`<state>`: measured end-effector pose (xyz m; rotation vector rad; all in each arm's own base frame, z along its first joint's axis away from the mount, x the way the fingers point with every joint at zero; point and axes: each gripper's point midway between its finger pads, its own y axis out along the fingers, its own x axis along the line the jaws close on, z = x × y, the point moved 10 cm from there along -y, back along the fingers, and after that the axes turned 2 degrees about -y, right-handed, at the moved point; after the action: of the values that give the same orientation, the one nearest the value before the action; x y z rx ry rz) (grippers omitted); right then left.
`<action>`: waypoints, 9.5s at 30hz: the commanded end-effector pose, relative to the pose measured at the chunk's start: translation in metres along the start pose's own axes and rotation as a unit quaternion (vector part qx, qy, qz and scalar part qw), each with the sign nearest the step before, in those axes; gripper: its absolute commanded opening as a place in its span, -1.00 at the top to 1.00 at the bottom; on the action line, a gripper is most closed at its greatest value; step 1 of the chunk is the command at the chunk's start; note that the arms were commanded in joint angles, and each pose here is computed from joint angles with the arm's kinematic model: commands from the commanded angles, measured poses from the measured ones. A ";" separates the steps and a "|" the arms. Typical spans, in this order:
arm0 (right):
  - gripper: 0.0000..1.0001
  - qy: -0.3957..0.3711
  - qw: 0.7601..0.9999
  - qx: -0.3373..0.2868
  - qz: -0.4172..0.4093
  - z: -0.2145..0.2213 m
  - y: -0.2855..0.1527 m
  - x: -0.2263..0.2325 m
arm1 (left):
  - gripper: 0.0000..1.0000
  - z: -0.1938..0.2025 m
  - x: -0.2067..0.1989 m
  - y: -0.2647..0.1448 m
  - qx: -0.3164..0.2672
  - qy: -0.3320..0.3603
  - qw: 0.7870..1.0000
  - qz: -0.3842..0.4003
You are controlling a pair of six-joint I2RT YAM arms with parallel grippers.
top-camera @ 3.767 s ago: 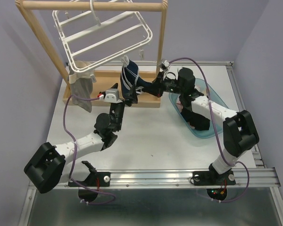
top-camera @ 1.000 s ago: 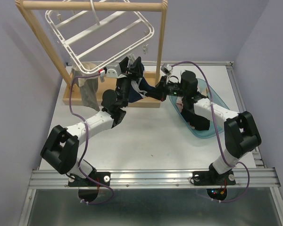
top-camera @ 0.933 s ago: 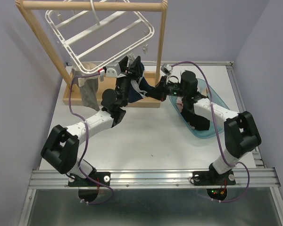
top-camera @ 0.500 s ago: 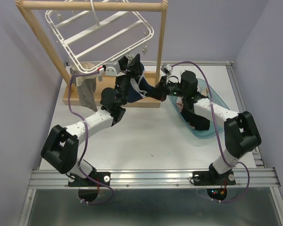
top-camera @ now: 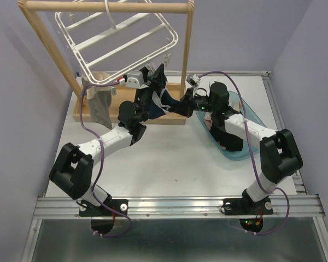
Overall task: Remove the underwear clipped to the hanger
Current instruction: Remove the underwear from the hanger, then place the underwear in the bin, then adjust the hanger on the clothesline.
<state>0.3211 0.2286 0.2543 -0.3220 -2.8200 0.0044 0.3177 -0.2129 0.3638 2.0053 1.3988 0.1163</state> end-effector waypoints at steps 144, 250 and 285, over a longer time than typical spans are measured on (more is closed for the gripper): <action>-1.00 -0.166 0.848 0.101 0.494 -0.035 -0.277 0.004 | -0.91 -0.115 0.078 -0.229 0.185 0.113 0.974 -0.071; -1.00 -0.048 0.992 0.039 0.108 0.013 -0.192 0.053 | 1.00 -0.015 0.016 -0.085 0.151 -0.032 0.964 0.216; -1.00 -0.082 0.992 0.038 0.089 0.008 -0.188 0.061 | -0.98 -0.043 -0.002 -0.090 0.172 -0.020 0.964 0.202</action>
<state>0.2250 0.0539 0.2661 -0.6169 -2.8461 0.1878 0.2401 -0.1876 0.3069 2.6192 1.0266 -0.1081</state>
